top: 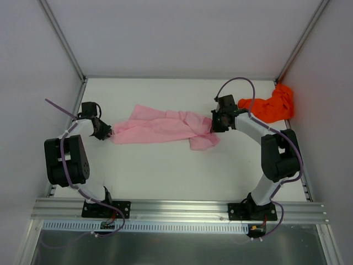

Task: Fold and stack the t-shirts
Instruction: Flatten out the tshirt

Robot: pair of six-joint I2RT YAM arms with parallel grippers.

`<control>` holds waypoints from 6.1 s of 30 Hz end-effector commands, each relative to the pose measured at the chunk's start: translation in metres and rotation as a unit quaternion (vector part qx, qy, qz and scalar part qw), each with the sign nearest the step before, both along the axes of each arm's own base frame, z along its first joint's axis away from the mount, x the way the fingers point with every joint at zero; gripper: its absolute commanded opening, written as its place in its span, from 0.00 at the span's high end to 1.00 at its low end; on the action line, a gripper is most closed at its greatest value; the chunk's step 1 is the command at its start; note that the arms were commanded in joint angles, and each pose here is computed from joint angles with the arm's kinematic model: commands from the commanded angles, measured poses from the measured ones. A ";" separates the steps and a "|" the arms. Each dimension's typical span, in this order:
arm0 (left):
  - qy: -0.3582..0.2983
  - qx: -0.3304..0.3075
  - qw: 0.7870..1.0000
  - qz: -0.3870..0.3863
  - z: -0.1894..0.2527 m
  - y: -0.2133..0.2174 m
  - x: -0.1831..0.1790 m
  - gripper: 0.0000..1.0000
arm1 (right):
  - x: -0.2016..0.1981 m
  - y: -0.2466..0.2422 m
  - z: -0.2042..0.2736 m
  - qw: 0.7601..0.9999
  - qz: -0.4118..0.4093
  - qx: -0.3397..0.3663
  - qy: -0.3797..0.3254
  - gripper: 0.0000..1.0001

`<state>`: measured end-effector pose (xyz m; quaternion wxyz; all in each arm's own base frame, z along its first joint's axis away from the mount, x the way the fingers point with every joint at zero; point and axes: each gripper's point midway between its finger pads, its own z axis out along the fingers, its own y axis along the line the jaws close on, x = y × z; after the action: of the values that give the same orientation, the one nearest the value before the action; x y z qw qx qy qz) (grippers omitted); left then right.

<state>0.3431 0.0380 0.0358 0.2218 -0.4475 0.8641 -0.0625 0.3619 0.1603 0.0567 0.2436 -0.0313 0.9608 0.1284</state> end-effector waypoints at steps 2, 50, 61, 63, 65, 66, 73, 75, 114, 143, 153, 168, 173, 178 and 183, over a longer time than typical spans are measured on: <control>-0.035 0.007 0.999 -0.025 0.018 0.001 0.015 1.00 | 0.011 0.001 0.016 0.999 -0.015 0.011 -0.027 0.99; -0.236 0.248 0.688 -0.640 0.092 -0.086 -0.045 0.01 | 0.057 -0.066 0.065 0.993 -0.029 -0.043 -0.106 0.99; -0.217 0.118 0.699 -0.671 0.044 -0.102 -0.027 0.18 | 0.064 -0.061 0.054 0.996 -0.001 -0.018 -0.086 0.99; -0.204 0.094 0.712 -0.665 0.050 -0.099 -0.014 0.21 | 0.065 -0.059 0.055 0.996 -0.001 -0.012 -0.086 0.99; -0.184 0.073 0.725 -0.659 0.044 -0.092 -0.003 0.22 | 0.065 -0.059 0.056 0.996 -0.001 -0.014 -0.086 0.99; -0.175 0.065 0.729 -0.659 0.040 -0.091 -0.005 0.22 | 0.064 -0.062 0.055 0.996 -0.003 -0.019 -0.085 0.99; -0.183 0.055 0.721 -0.666 0.035 -0.094 -0.018 0.22 | 0.062 -0.082 0.051 0.996 -0.030 -0.041 -0.073 0.99; -0.188 0.045 0.723 -0.663 0.033 -0.095 -0.022 0.22 | 0.063 -0.084 0.051 0.996 -0.033 -0.042 -0.073 0.99; -0.102 -0.028 0.767 -0.632 -0.006 -0.091 -0.032 0.53 | 0.066 -0.095 0.057 0.995 -0.056 -0.048 -0.073 0.99; -0.208 0.251 0.787 -0.524 0.118 -0.038 -0.011 1.00 | -0.066 -0.044 0.030 0.998 -0.041 0.054 -0.002 0.94; -0.248 0.251 0.791 -0.500 0.085 -0.047 -0.031 1.00 | -0.103 -0.059 0.063 0.998 -0.053 0.040 -0.011 0.19; -0.260 0.215 0.793 -0.507 0.068 -0.059 -0.028 1.00 | 0.057 0.007 0.095 0.989 0.131 0.022 -0.061 0.14; -0.262 0.211 0.793 -0.507 0.068 -0.060 -0.028 1.00 | 0.054 0.032 0.040 0.986 0.164 0.000 -0.005 0.15; -0.260 0.213 0.794 -0.507 0.067 -0.059 -0.029 1.00 | 0.052 0.034 0.013 0.987 0.156 -0.006 0.024 0.26; -0.255 0.208 0.796 -0.507 0.063 -0.059 -0.029 1.00 | 0.054 0.031 0.014 0.988 0.153 -0.016 0.019 0.66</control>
<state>0.3090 -0.0210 0.0959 0.4482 0.1490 0.8768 -0.0901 0.4036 0.1928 0.0486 0.1722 -0.1794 0.9561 0.1547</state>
